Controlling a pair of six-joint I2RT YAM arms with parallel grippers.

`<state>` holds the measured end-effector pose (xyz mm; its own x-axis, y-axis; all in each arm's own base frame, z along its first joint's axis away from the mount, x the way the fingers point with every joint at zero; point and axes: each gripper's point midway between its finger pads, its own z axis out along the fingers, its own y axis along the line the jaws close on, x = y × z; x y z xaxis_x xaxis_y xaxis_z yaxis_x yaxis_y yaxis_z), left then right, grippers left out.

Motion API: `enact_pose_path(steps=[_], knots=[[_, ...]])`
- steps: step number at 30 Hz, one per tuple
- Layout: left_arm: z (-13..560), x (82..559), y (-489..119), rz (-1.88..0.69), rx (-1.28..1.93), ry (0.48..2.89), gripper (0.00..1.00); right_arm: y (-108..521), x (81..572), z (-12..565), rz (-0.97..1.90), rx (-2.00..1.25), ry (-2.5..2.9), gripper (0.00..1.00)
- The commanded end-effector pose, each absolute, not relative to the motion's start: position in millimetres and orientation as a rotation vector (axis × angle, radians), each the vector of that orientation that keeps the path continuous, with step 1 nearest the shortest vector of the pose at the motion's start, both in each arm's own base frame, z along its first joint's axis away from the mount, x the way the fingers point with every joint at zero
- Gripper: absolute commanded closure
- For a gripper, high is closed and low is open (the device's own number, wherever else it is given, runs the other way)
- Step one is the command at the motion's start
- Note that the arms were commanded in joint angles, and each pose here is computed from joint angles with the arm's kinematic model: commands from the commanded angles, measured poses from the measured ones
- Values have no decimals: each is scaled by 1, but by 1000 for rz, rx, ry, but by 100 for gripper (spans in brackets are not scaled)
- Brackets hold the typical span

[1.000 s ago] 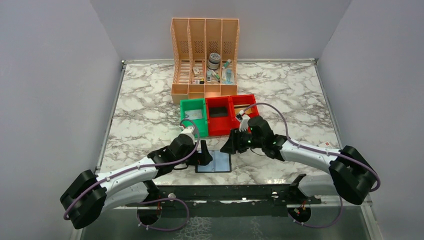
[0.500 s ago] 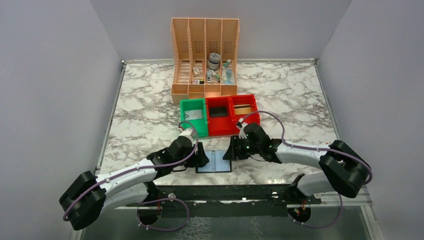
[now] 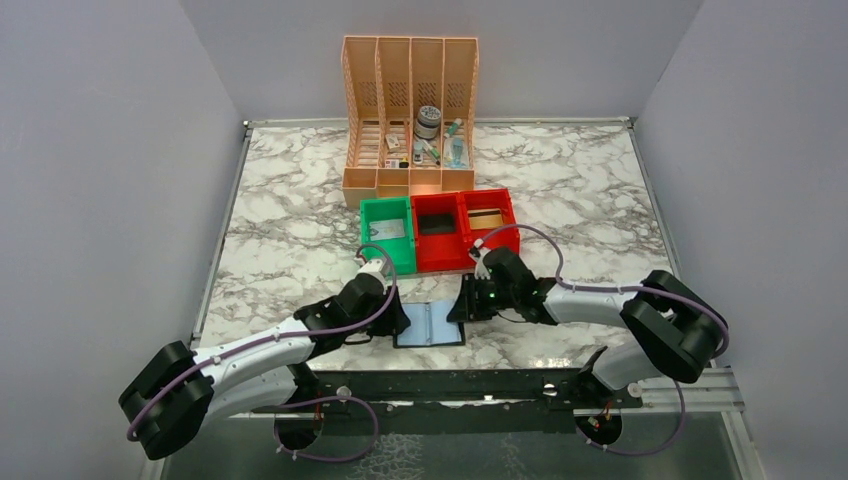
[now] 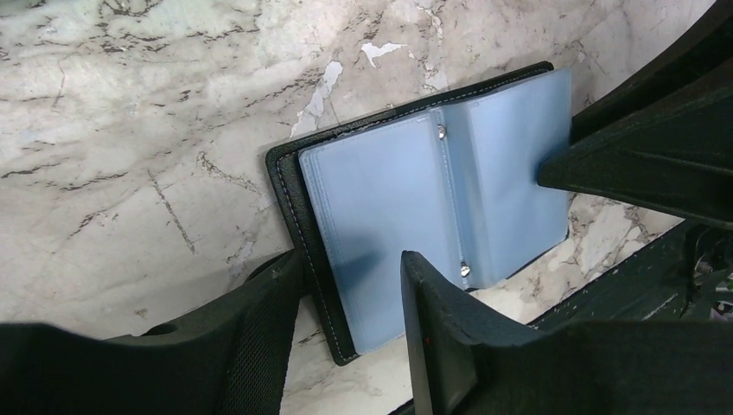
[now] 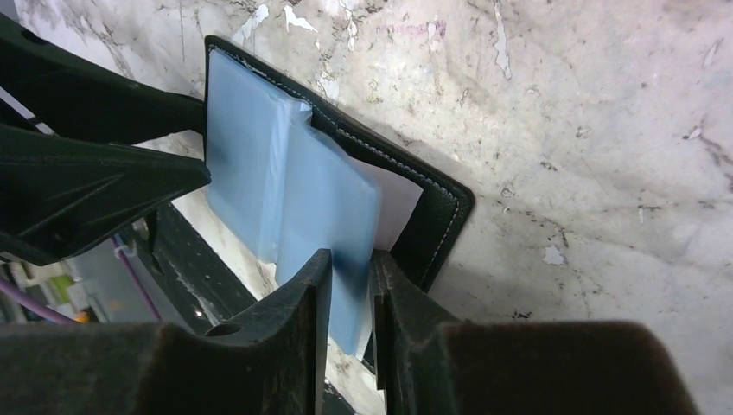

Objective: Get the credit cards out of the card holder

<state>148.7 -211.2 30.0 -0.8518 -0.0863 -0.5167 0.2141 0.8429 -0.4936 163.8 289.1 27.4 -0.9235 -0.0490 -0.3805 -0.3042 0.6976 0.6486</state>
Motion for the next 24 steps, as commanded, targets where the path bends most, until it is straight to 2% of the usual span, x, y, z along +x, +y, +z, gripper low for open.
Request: enact_pose_path(steps=[1,6,12,19,24], knots=[[27,144,-215,-778,106,2497,54,301,159,34,1155,-311,2558,83],[25,144,-215,-774,105,2499,55,309,160,52,1223,-355,2503,97],[26,146,-217,-782,100,2492,58,328,150,71,1390,-484,2467,97],[27,147,-221,-793,107,2494,62,337,151,67,1427,-488,2506,97],[28,147,-222,-804,102,2489,65,333,158,47,1324,-428,2578,95]])
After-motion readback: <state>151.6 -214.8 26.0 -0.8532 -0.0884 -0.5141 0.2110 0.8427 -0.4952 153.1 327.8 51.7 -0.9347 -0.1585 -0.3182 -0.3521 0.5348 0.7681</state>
